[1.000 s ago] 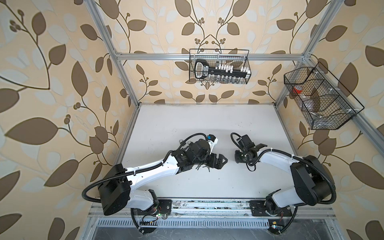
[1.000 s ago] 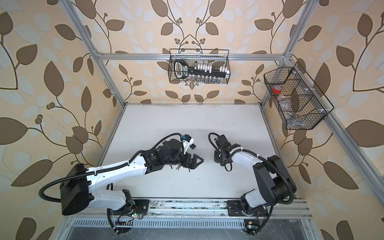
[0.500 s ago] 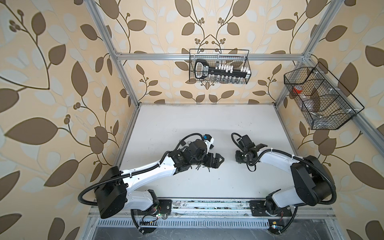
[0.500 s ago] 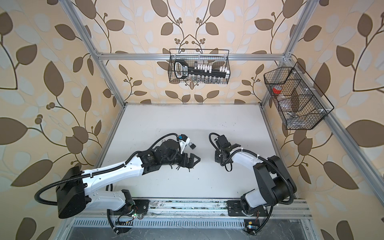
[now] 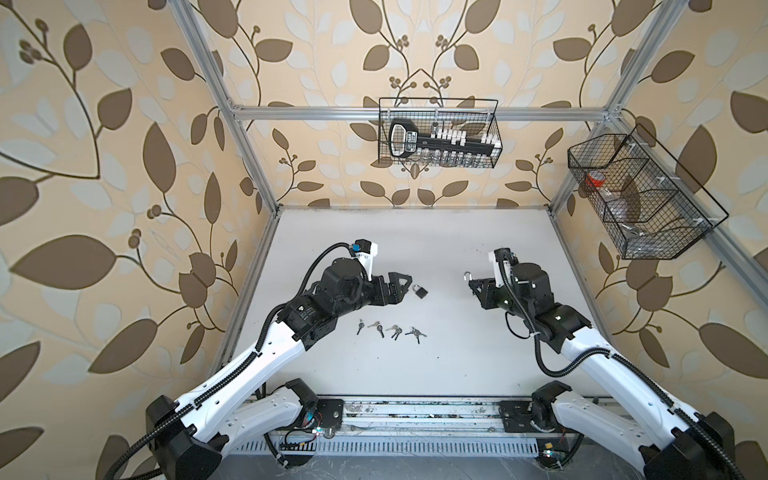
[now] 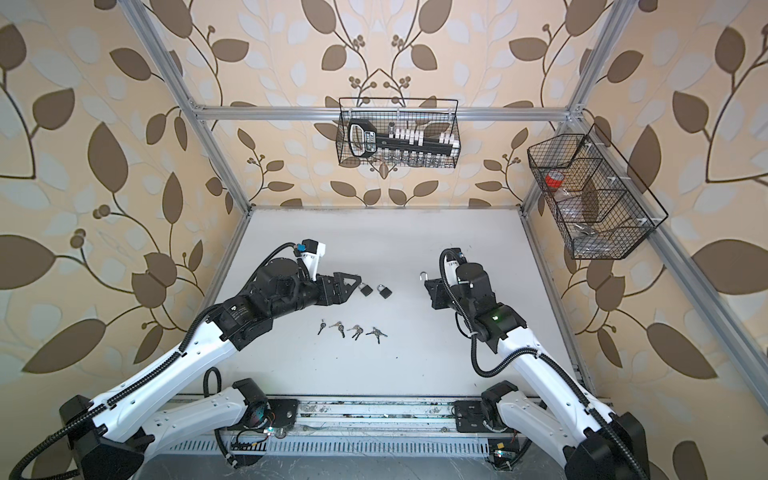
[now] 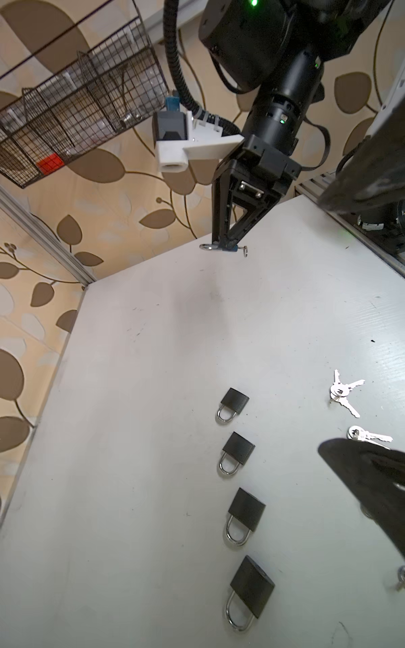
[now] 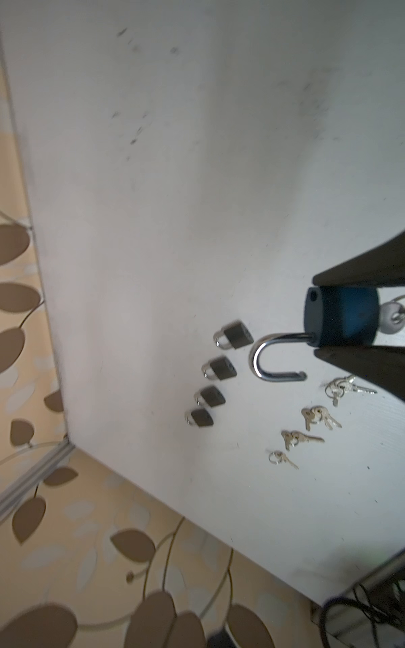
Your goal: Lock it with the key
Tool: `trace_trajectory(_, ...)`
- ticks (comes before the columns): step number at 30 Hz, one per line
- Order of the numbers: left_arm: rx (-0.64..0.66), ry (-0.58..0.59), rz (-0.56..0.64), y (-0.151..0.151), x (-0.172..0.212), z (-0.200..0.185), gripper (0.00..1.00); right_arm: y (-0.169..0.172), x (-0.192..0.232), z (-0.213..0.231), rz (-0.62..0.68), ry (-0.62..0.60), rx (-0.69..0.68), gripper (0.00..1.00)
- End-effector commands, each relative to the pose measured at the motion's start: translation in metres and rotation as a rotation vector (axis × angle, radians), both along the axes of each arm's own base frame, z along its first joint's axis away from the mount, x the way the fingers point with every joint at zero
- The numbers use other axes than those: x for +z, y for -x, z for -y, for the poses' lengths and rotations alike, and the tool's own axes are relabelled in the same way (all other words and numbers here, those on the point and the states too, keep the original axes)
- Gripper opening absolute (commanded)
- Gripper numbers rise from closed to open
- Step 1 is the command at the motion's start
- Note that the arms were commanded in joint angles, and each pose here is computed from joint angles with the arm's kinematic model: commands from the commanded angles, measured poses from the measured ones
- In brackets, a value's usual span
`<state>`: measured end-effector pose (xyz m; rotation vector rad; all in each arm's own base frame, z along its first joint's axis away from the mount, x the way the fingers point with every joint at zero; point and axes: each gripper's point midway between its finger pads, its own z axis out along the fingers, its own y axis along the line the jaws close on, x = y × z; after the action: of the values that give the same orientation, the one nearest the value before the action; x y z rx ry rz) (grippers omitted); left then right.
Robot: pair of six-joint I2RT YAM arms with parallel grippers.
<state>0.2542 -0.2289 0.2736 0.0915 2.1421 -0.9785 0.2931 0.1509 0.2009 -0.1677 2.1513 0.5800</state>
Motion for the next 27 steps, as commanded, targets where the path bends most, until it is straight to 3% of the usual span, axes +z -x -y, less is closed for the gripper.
trace_trajectory(1, -0.119, 0.034, 0.045, 0.007, 0.023, 0.015, 0.95, 0.02, 0.039, -0.047, 0.131, -0.073, 0.329, 0.0)
trace_trajectory(4, -0.24, 0.066, 0.036, 0.014, 0.028, 0.036, 0.77, 0.038, 0.043, -0.072, 0.13, -0.055, 0.491, 0.0)
trace_trajectory(9, -0.377, 0.116, 0.011, 0.021, 0.029, 0.059, 0.58, 0.054, 0.044, -0.095, 0.121, -0.039, 0.589, 0.0)
trace_trajectory(21, -0.45, 0.12, -0.041, 0.028, 0.013, 0.078, 0.36, 0.059, 0.049, -0.111, 0.133, -0.035, 0.623, 0.0)
trace_trajectory(27, -0.463, 0.117, -0.059, 0.031, 0.007, 0.082, 0.33, 0.059, 0.052, -0.112, 0.141, -0.037, 0.62, 0.0)
